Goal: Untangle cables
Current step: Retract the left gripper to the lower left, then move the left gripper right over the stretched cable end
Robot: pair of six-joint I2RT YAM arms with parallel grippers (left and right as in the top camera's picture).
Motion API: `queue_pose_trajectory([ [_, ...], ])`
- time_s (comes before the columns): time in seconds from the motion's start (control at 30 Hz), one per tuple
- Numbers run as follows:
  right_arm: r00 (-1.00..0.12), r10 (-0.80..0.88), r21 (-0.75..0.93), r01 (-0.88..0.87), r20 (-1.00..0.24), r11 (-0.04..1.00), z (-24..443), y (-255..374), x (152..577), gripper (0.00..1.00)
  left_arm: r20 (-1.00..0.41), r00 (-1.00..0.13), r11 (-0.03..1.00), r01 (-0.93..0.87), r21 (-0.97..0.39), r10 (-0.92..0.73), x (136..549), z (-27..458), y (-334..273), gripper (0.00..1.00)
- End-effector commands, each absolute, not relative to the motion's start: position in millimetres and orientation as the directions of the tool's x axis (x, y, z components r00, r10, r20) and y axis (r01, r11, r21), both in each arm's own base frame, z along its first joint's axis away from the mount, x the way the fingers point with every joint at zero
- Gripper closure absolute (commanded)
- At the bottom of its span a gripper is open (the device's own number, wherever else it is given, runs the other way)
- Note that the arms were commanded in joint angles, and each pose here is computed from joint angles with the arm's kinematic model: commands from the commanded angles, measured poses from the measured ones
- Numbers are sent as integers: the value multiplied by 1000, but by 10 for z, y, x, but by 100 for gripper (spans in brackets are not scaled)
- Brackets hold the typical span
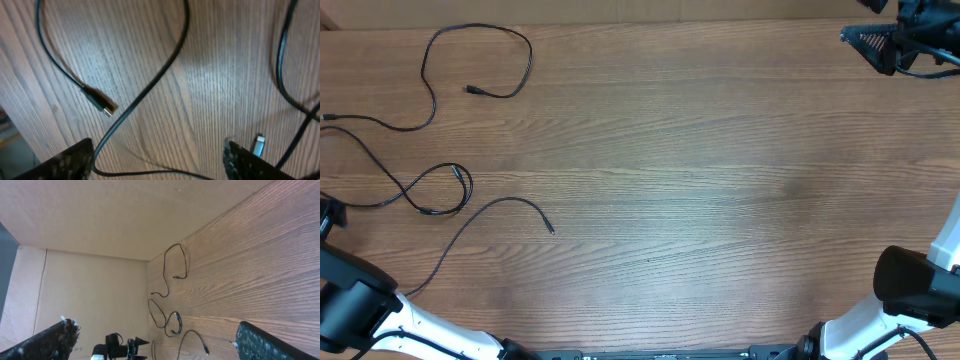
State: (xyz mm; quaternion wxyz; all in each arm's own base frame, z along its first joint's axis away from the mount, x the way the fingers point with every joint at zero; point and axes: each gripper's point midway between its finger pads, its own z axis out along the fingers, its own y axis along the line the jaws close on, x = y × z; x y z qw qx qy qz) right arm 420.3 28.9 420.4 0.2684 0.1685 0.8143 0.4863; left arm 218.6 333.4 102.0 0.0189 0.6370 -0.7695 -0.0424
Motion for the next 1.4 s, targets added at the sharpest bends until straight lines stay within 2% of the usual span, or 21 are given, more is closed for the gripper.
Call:
queue_pose_trajectory([
  [0.0,-792,536,877,-1,-294,480,4242,268,4192,0,-99,-260,263,-965,-17,-961,2350,1414,3288,16],
  [0.13,-792,536,877,-1,-294,480,4242,268,4192,0,-153,-290,316,-930,-187,-945,2659,1752,3096,15],
  [0.27,-792,536,877,-1,-294,480,4242,268,4192,0,-146,-435,458,-827,-326,-889,3018,1934,2678,15],
  [0.4,-792,536,877,-1,-294,480,4242,269,4191,0,-52,-534,522,-795,-310,-844,3174,1824,2165,15],
  [0.57,-792,536,877,-1,-294,480,4242,268,4192,0,45,-698,669,-700,-250,-714,3316,1631,1403,13],
  [0.6,-792,536,877,-1,-294,480,4242,268,4192,0,61,-727,700,-678,-223,-684,3312,1574,1269,8],
  [0.73,-792,536,877,-1,-294,480,4242,268,4192,0,121,-819,808,-574,-134,-561,3288,1234,724,11],
  [0.9,-792,536,877,-1,-294,480,4243,268,4191,0,151,-859,852,-508,-127,-490,3267,869,302,11],
  [1.03,-792,536,877,-1,-294,480,4242,268,4192,0,160,-876,871,-475,-129,-454,3233,760,158,12],
  [1.2,-792,536,877,-1,-294,480,4242,268,4192,0,126,-885,873,-464,-150,-449,3148,1022,112,11],
  [1.37,-792,535,877,-2,-295,480,4243,268,4191,0,-25,-891,875,-440,-201,-454,2954,1503,88,11],
])
